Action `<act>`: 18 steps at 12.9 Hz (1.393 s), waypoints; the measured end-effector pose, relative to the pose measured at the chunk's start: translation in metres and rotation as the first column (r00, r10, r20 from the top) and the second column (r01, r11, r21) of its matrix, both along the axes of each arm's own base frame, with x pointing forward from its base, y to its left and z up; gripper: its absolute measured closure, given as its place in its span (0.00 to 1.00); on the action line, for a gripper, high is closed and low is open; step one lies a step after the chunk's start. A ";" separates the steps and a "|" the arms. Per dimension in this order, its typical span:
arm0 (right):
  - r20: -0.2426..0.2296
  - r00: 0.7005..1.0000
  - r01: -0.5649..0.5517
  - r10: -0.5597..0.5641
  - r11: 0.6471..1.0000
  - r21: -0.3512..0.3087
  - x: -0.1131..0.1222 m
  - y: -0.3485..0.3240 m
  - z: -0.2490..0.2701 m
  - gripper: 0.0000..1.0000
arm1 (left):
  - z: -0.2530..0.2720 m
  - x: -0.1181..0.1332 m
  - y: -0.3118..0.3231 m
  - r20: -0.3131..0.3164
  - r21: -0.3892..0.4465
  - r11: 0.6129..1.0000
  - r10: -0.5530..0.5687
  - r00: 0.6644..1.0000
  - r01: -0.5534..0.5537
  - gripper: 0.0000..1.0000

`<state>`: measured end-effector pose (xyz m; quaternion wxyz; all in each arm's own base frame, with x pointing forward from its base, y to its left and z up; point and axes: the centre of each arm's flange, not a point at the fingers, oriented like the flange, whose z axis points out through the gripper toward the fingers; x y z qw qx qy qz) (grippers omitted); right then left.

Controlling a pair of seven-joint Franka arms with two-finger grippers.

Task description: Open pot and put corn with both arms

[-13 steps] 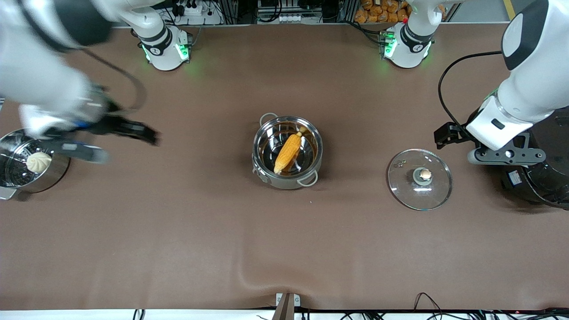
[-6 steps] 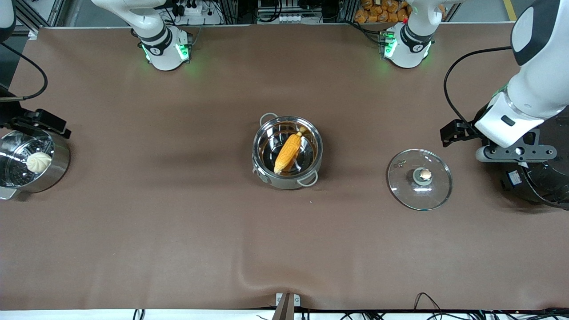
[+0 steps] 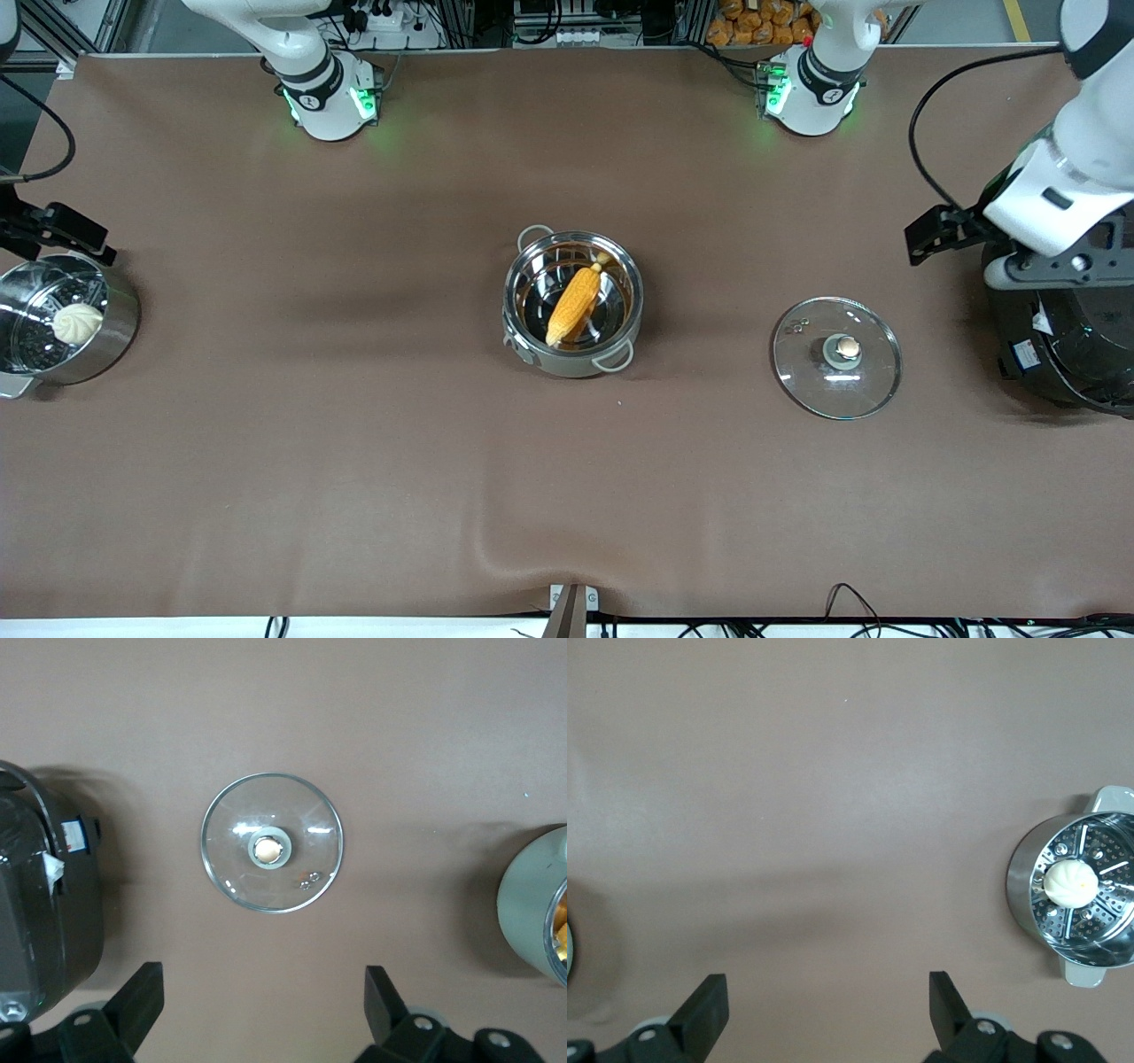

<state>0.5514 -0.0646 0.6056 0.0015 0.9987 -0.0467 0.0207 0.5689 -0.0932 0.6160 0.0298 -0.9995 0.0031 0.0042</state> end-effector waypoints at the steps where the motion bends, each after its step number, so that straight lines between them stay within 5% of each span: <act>1: -0.001 1.000 0.000 0.000 1.000 0.000 -0.001 -0.003 -0.002 0.00 | 0.002 -0.003 0.001 -0.006 0.003 1.000 0.002 1.000 -0.002 0.00; 12: -0.006 1.000 -0.004 0.004 1.000 0.005 0.001 0.037 -0.004 0.00 | 0.007 -0.010 0.019 -0.036 0.014 1.000 0.024 0.999 -0.024 0.00; 18: -0.096 0.995 0.001 0.000 1.000 0.010 -0.012 0.037 -0.005 0.00 | 0.007 -0.009 0.028 -0.037 0.018 1.000 0.026 0.999 -0.026 0.00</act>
